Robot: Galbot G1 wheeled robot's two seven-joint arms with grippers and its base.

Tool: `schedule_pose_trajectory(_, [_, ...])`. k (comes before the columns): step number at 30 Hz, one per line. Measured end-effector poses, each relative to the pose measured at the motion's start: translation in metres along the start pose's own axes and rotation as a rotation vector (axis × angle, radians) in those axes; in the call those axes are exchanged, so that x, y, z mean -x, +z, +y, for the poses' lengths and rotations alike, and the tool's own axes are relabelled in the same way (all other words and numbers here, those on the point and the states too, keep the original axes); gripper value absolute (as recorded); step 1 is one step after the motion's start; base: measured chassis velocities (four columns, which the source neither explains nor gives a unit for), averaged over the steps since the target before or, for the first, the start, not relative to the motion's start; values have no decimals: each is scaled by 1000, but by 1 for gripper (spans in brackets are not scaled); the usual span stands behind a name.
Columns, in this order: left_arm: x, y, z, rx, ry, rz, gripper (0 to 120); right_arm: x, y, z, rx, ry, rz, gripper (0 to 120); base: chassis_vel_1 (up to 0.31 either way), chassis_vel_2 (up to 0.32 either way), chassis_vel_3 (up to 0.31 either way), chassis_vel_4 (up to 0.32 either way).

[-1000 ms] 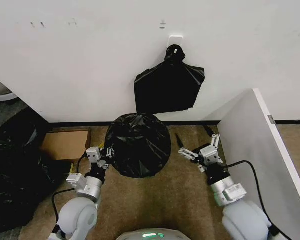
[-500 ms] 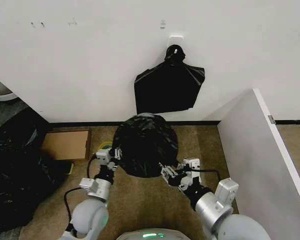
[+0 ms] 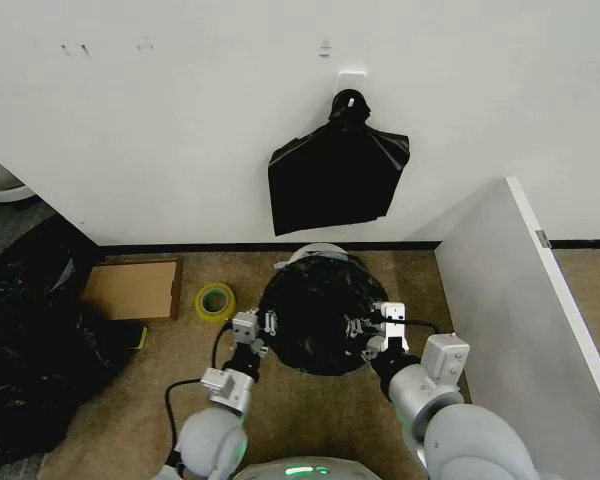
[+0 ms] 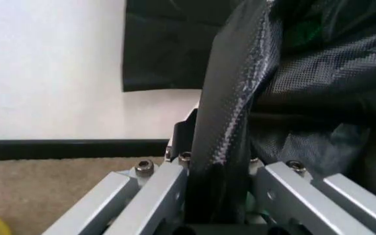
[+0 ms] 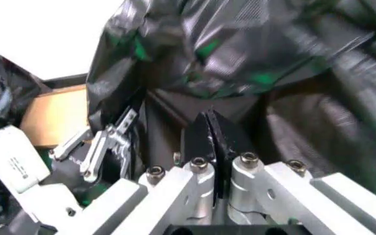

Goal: Place the garbage bag over the trash bin.

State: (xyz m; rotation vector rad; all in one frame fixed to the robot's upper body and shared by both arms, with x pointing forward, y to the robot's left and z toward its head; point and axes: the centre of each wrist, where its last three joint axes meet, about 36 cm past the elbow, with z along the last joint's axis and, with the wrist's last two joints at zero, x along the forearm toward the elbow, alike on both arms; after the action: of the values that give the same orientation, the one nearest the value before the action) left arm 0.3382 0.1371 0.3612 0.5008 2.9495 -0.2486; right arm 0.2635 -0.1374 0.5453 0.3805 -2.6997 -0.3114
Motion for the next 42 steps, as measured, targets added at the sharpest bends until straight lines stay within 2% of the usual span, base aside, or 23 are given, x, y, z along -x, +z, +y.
schedule_pose_trajectory(11, [-4, 5, -16, -4, 33, 18, 0, 26, 15, 10, -81, 134, -57, 0, 0, 0, 0, 0])
schedule_pose_trajectory(17, [-13, 1, -21, 17, 57, 2, 0, 62, 31, 12, -167, 232, -72, 0, 0, 0, 0, 0])
schedule_pose_trajectory(33, [-27, -10, -18, 57, 76, -31, 0, 106, 52, 2, -225, 309, -24, 0, 0, 0, 0, 0])
schedule_pose_trajectory(42, [-34, -9, -22, 61, 104, -21, 0, 124, 49, 2, -214, 333, -29, 0, 0, 0, 0, 0])
